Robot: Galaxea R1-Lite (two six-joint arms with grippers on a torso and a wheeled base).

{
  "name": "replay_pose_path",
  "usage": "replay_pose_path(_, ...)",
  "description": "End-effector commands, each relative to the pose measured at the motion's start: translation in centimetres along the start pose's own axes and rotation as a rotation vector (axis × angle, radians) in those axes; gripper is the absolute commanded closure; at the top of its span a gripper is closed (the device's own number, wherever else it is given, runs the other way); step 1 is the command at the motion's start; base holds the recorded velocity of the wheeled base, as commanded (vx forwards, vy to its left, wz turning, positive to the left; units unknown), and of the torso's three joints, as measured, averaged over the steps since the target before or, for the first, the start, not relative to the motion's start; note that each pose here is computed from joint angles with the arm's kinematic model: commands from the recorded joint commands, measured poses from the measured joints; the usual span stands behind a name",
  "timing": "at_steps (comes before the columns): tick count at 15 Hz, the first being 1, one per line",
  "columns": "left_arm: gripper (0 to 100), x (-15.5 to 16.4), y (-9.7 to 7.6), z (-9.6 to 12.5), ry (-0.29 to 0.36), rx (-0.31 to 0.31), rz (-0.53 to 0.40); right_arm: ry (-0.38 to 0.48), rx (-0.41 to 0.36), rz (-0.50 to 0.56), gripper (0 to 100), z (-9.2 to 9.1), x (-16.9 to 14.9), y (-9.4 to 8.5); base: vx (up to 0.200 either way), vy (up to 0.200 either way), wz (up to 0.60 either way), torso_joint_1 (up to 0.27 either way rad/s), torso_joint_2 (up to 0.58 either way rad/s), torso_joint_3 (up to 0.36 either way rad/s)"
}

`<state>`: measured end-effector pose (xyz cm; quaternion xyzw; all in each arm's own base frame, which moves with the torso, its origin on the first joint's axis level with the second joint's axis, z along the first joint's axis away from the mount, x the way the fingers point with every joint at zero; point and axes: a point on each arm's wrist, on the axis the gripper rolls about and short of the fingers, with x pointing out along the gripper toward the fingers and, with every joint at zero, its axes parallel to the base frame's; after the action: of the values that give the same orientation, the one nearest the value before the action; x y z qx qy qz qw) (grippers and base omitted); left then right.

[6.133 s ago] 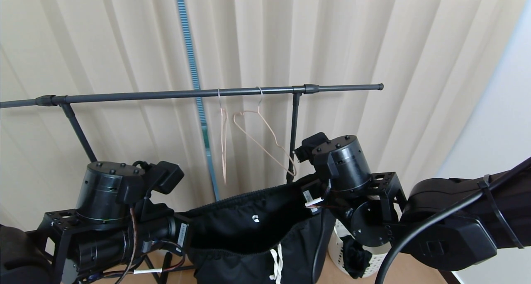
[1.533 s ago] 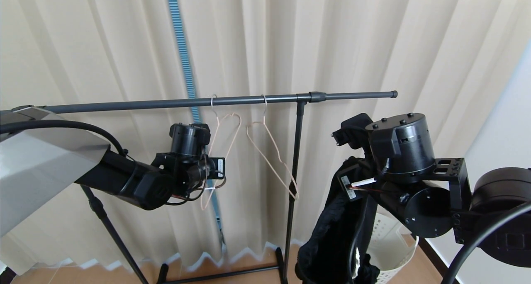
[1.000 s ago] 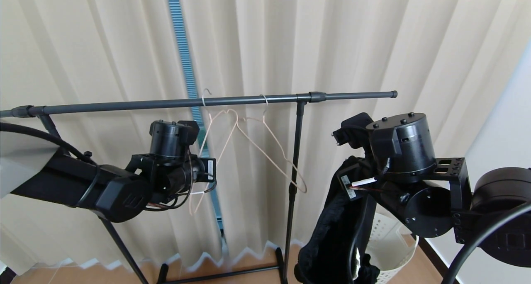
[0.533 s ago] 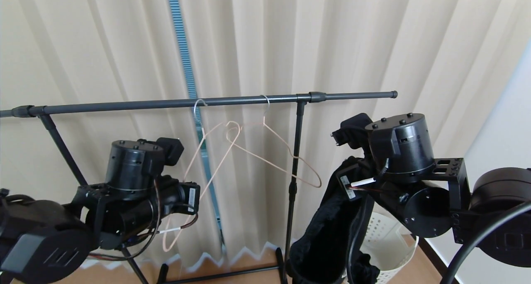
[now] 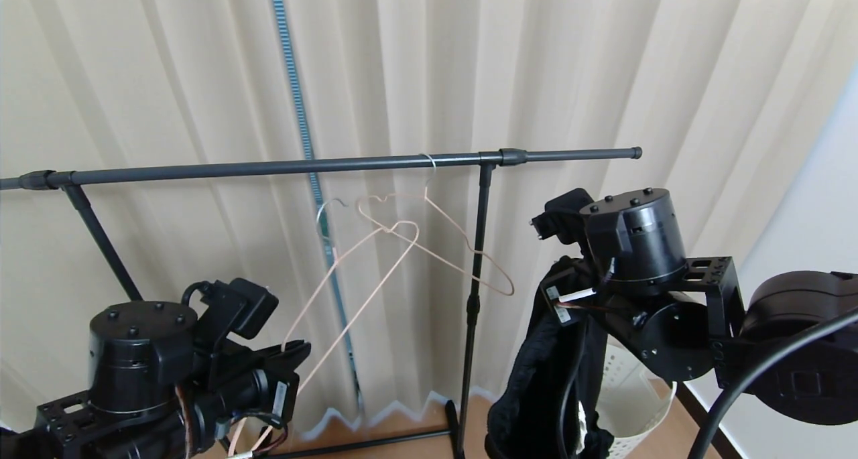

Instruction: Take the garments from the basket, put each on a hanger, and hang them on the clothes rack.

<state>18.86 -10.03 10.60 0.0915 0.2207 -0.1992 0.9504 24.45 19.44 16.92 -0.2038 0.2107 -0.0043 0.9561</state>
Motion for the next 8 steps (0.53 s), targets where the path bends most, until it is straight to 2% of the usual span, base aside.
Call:
replay_pose_path(1,100,-0.6,-0.7,-0.7,-0.001,0.016,-0.045,0.014,-0.002,-0.014,100,-0.1,0.6,-0.2,0.000,0.000,0.00,0.000,0.00,0.000)
replay_pose_path(4,100,-1.2,-1.6,-1.3,-0.014,0.036,-0.137,0.032,0.019,-0.094,100,-0.1,2.7,-1.5,0.000,0.000,0.00,0.000,0.00,0.000)
replay_pose_path(8,100,-2.5,-1.8,-2.0,-0.039,0.060,-0.261,0.056,0.030,-0.174,100,-0.2,4.6,-1.8,0.000,0.000,0.00,0.000,0.00,0.000)
